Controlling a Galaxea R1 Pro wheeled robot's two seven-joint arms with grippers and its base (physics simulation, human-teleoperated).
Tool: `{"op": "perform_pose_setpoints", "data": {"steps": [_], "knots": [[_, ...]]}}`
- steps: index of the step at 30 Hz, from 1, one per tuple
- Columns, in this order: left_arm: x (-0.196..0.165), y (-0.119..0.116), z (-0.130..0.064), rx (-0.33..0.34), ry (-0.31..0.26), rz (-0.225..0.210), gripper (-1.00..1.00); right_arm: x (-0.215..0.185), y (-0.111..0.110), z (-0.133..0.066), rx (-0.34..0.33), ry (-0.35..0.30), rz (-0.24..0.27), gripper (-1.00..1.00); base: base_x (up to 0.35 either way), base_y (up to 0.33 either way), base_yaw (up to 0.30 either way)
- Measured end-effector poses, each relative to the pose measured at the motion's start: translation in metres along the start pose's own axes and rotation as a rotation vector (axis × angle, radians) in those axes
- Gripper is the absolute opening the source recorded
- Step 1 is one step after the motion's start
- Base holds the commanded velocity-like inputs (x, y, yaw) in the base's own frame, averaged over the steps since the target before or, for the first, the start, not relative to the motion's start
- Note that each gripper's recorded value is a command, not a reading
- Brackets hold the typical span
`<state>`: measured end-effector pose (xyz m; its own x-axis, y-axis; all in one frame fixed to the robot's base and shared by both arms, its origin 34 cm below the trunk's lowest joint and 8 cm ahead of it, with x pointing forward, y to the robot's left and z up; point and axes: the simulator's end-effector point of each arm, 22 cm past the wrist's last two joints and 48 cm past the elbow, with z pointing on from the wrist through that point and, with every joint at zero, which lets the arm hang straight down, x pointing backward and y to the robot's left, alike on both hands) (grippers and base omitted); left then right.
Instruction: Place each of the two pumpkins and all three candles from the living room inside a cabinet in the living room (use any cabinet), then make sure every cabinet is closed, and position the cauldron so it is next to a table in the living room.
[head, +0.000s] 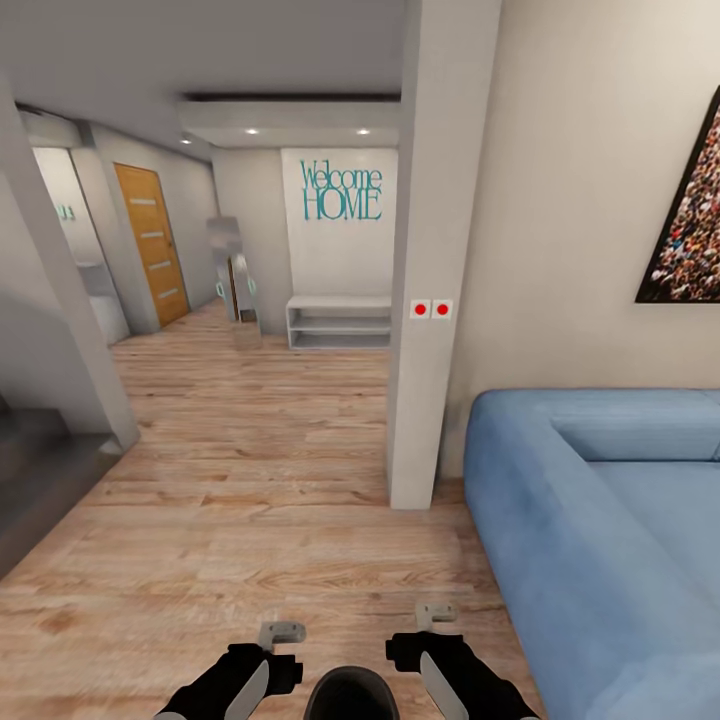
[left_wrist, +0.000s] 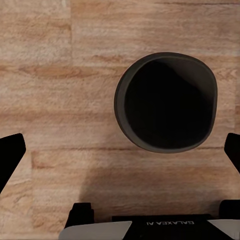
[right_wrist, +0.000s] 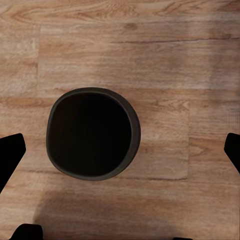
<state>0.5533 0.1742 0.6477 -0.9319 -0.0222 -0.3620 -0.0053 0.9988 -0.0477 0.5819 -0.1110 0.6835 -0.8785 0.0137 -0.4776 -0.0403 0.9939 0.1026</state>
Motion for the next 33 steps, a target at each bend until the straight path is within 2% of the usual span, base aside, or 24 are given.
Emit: {"op": "perform_pose_setpoints", "data": {"steps": [33], "knots": [[0.013,0.002,0.044,0.000,-0.001,0.002,1.00,0.020,-0.005,0.042,-0.004,0.001,0.000,1.00,0.000,0.000,0.000]]}}
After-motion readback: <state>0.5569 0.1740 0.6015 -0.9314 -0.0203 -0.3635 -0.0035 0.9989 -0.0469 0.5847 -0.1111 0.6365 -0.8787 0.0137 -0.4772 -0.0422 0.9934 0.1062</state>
